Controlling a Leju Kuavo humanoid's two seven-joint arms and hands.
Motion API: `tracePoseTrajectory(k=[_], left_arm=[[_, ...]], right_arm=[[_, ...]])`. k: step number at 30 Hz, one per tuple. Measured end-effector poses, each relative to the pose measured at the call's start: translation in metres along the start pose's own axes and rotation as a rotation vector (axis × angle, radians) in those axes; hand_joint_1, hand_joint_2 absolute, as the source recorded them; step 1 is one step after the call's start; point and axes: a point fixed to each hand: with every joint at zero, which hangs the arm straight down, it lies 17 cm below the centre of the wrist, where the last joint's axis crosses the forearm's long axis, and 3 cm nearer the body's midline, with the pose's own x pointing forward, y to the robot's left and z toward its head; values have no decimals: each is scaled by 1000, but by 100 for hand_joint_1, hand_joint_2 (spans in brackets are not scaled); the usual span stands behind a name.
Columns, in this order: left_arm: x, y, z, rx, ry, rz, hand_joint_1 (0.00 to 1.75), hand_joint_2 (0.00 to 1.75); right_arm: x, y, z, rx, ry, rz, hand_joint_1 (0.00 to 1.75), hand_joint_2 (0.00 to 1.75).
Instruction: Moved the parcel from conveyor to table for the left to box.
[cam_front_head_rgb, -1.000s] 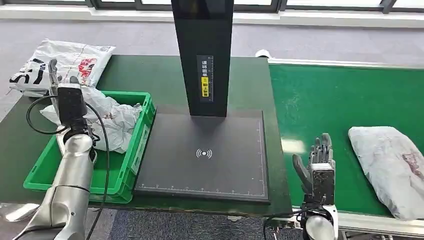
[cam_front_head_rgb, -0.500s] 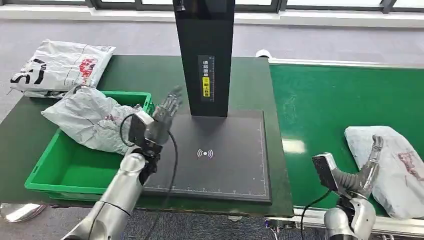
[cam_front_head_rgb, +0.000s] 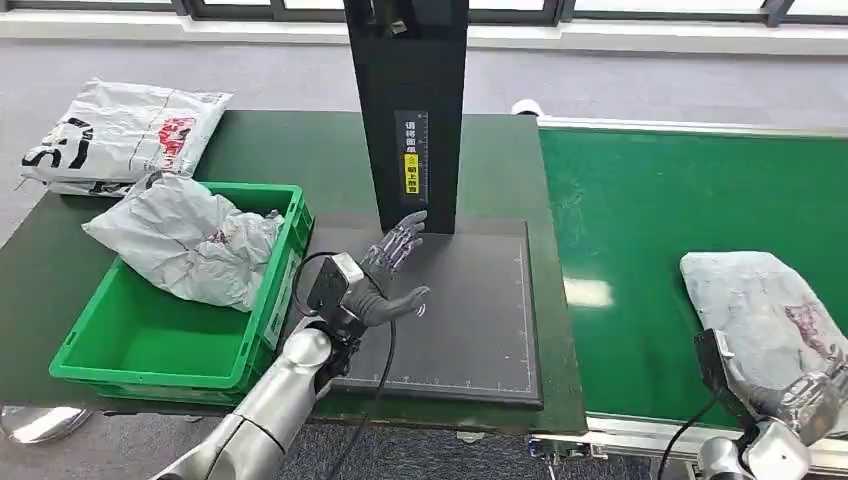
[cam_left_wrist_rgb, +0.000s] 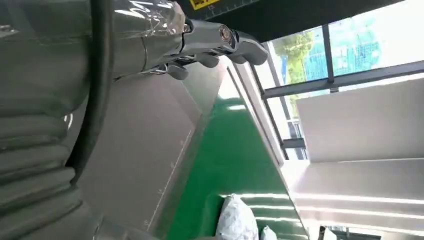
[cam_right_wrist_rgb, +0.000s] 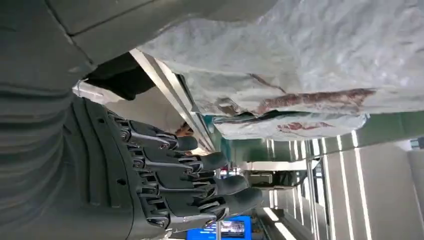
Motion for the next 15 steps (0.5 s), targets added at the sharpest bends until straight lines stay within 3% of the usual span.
tracePoseTrajectory(k=[12,15], left_arm=[[-5,-2,1,-3,12,0,0,175],[-5,-2,1,-1,10,-2,0,175]], right_arm=[[-6,11,1,32,11,21,0,175],[-33,32,8,143,127,110,0,175]])
